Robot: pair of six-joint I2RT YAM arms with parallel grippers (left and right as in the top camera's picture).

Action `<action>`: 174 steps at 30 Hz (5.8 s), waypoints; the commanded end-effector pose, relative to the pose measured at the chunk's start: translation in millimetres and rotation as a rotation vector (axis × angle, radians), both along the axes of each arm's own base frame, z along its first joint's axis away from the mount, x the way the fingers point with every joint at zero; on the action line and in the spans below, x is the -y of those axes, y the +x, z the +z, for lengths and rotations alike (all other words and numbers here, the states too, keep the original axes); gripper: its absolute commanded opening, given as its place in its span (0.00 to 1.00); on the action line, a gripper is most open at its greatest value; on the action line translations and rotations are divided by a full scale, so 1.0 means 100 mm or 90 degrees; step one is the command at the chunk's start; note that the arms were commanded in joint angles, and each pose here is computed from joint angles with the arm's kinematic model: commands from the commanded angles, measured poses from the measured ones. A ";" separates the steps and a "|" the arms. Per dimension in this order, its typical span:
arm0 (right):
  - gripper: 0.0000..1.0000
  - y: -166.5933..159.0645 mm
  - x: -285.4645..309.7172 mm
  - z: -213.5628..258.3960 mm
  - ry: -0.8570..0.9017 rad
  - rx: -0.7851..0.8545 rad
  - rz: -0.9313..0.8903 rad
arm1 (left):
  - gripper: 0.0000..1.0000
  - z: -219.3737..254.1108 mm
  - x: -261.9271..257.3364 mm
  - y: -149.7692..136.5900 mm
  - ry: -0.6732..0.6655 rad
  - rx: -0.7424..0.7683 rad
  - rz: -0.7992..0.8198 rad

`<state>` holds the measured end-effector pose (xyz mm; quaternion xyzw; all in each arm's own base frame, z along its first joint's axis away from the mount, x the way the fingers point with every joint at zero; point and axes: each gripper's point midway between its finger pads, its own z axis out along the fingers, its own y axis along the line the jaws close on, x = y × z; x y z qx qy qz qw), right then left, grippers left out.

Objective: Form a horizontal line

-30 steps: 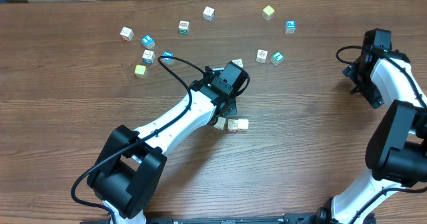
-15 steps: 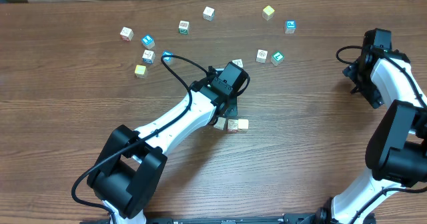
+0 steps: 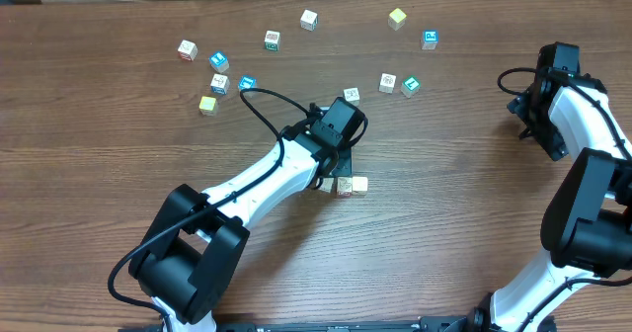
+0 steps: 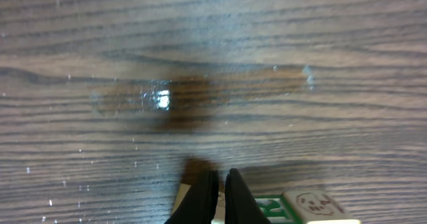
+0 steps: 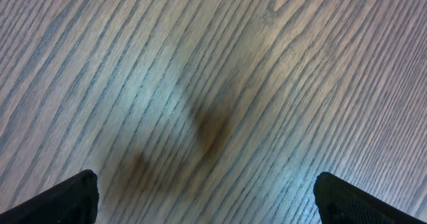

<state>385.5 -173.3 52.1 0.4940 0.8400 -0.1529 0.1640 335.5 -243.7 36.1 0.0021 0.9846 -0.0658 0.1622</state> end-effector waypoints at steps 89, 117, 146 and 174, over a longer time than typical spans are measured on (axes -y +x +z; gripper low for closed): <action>1.00 0.05 0.03 0.01 -0.008 0.003 -0.001 | 0.04 -0.17 -0.24 -0.41 -0.013 -0.168 0.070; 1.00 0.05 0.03 0.01 -0.008 0.003 -0.001 | 0.04 -0.16 -0.27 -0.30 0.000 -0.134 0.061; 1.00 0.05 0.03 0.01 -0.008 0.004 -0.001 | 0.04 -0.23 -0.22 -0.48 -0.016 -0.179 0.050; 1.00 0.05 0.03 0.01 -0.008 0.003 -0.001 | 0.04 -0.14 -0.33 -0.42 0.008 -0.181 0.044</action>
